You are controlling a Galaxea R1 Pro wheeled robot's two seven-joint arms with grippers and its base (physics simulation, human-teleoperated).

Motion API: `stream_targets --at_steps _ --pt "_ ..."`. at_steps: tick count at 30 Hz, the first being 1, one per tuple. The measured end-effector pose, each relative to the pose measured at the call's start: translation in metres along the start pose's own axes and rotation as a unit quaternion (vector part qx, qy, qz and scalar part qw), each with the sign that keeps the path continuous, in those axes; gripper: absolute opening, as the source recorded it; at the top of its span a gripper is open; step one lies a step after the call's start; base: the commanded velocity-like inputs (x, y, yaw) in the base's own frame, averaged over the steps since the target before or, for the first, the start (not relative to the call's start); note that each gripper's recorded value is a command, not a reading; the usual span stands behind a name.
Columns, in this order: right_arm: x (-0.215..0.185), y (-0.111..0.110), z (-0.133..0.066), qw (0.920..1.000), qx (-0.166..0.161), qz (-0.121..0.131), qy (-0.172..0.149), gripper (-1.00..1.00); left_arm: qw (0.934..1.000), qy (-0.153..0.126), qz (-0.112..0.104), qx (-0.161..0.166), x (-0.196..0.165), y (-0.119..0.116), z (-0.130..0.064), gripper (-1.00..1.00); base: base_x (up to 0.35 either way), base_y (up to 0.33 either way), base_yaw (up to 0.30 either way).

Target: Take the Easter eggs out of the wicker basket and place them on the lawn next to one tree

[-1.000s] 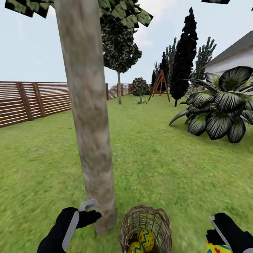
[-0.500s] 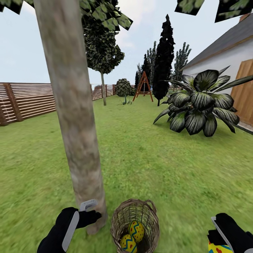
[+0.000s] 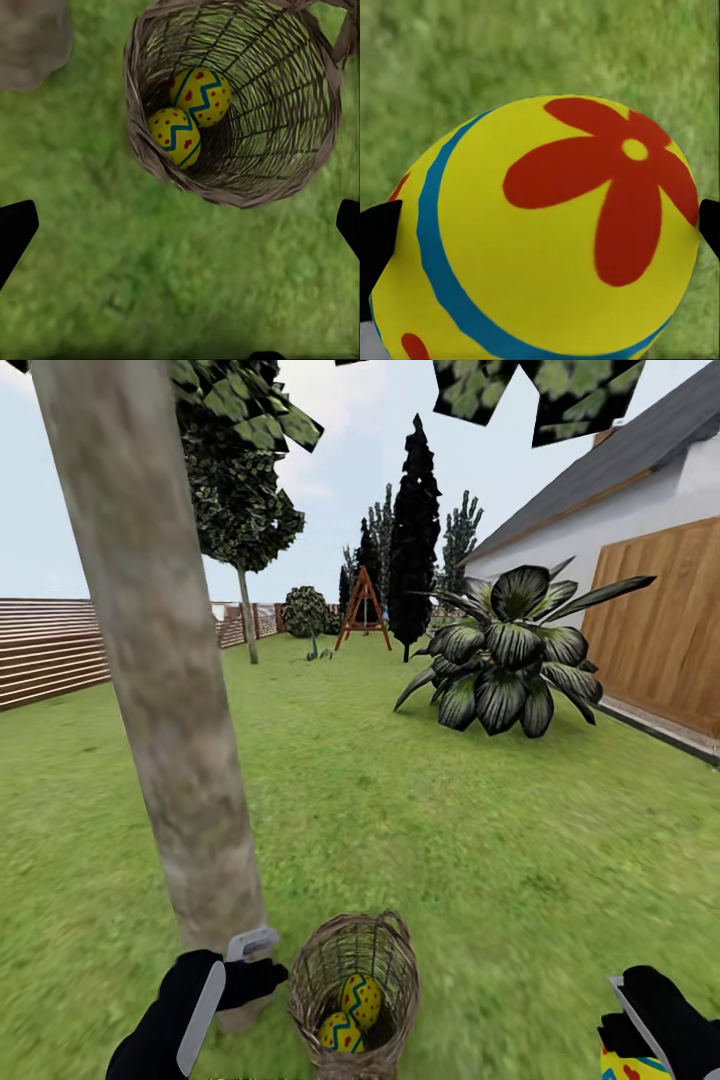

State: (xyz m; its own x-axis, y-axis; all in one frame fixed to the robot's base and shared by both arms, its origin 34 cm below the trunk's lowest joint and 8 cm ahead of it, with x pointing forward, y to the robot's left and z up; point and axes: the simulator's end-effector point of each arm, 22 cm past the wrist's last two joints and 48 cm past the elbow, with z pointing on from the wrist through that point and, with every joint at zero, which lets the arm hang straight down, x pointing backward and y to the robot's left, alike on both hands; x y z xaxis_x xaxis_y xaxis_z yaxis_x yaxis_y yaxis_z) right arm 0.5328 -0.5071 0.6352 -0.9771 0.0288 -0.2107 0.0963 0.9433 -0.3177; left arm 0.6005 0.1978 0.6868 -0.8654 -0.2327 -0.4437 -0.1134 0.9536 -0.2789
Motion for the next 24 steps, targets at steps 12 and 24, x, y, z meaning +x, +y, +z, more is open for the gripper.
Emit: stream_targets --at_steps 12,24 --pt "-0.004 0.003 -0.002 1.0 -0.004 -0.001 -0.008 -1.0 0.9983 0.0 -0.003 -0.059 -0.002 0.033 -0.004 1.0 -0.03 0.029 -0.253" --pt "-0.003 0.008 -0.002 0.9999 -0.006 -0.001 -0.008 -1.0 0.9889 -0.005 -0.024 -0.146 -0.027 0.164 -0.046 1.0 0.0 0.0 -0.215"
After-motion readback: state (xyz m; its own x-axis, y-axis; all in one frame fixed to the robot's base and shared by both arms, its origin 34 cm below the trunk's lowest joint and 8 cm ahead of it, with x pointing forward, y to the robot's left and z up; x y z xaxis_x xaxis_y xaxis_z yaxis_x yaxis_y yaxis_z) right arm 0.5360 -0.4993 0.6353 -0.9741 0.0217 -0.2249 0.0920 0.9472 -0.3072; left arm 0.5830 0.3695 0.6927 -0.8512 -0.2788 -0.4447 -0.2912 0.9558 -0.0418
